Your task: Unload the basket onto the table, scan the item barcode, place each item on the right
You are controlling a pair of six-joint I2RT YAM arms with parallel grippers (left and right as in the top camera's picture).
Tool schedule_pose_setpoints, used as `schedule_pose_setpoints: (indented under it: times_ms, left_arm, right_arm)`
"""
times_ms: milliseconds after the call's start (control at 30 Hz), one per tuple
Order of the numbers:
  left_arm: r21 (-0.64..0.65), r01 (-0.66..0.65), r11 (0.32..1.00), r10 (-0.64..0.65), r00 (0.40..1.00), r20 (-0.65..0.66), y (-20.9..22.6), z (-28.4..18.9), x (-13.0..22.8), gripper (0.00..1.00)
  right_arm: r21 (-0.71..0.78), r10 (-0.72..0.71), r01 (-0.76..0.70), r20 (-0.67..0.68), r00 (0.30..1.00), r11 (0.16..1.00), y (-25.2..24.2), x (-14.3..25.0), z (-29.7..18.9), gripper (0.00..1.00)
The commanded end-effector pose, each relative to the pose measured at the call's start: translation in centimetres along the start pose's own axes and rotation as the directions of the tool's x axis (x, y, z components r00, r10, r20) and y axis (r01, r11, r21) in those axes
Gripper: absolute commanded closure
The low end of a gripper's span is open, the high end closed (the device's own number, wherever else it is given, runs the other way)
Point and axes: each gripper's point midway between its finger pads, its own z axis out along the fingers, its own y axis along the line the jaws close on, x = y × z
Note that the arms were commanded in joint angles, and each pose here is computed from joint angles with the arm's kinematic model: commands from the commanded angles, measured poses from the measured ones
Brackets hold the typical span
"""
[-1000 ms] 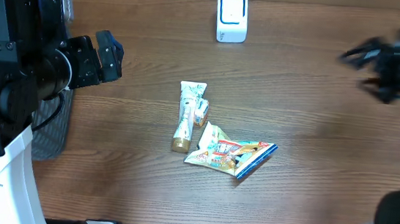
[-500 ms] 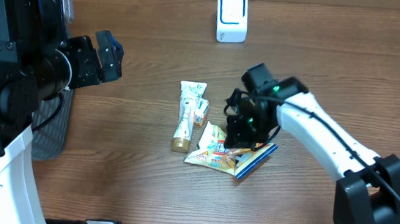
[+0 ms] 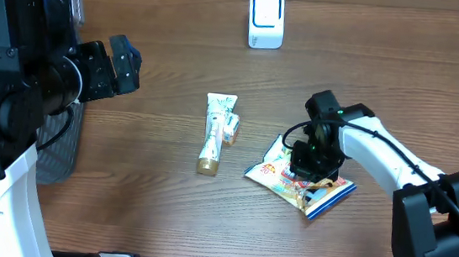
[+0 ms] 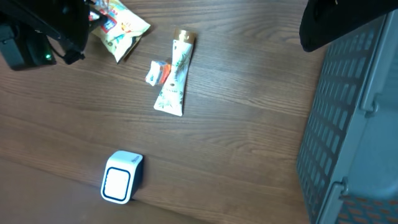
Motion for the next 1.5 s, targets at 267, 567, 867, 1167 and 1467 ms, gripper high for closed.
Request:
schedule_pose_setpoints:
  times_ms: [267, 567, 867, 1167, 1467]
  left_arm:
    - [0.0, -0.005, 1.0, 0.005, 1.0, 0.019, 0.0, 0.1, -0.5, 0.0]
    - [0.295, -0.023, 0.955, 0.045, 0.997, -0.067, -5.4, -0.1, 0.8, 0.0]
    - [0.601, -0.14, 0.787, 0.465, 0.775, -0.429, -15.3, 8.2, 12.3, 0.54]
    - [0.598, -0.137, 0.79, 0.586, 0.455, -0.67, -19.2, 19.1, 24.9, 0.96]
    - [0.545, -0.108, 0.832, 0.549, 0.305, -0.778, -19.7, 26.7, 31.8, 0.96]
  right_arm:
    - [-0.006, -0.071, 0.072, 0.149, 0.986, 0.997, 3.6, -2.2, -9.5, 0.96]
    - [0.086, -0.014, -0.02, 0.378, 0.926, 0.996, 0.3, 0.9, -17.0, 0.96]
    - [0.102, 0.099, -0.133, 0.287, 0.953, 0.986, -3.5, 3.4, -15.2, 0.96]
    - [-0.204, 0.06, -0.036, 0.112, 0.992, 0.978, -1.8, 3.4, -6.1, 0.96]
    - [-0.236, 0.168, -0.139, 0.106, 0.98, 0.962, -3.6, 2.2, -0.4, 0.96]
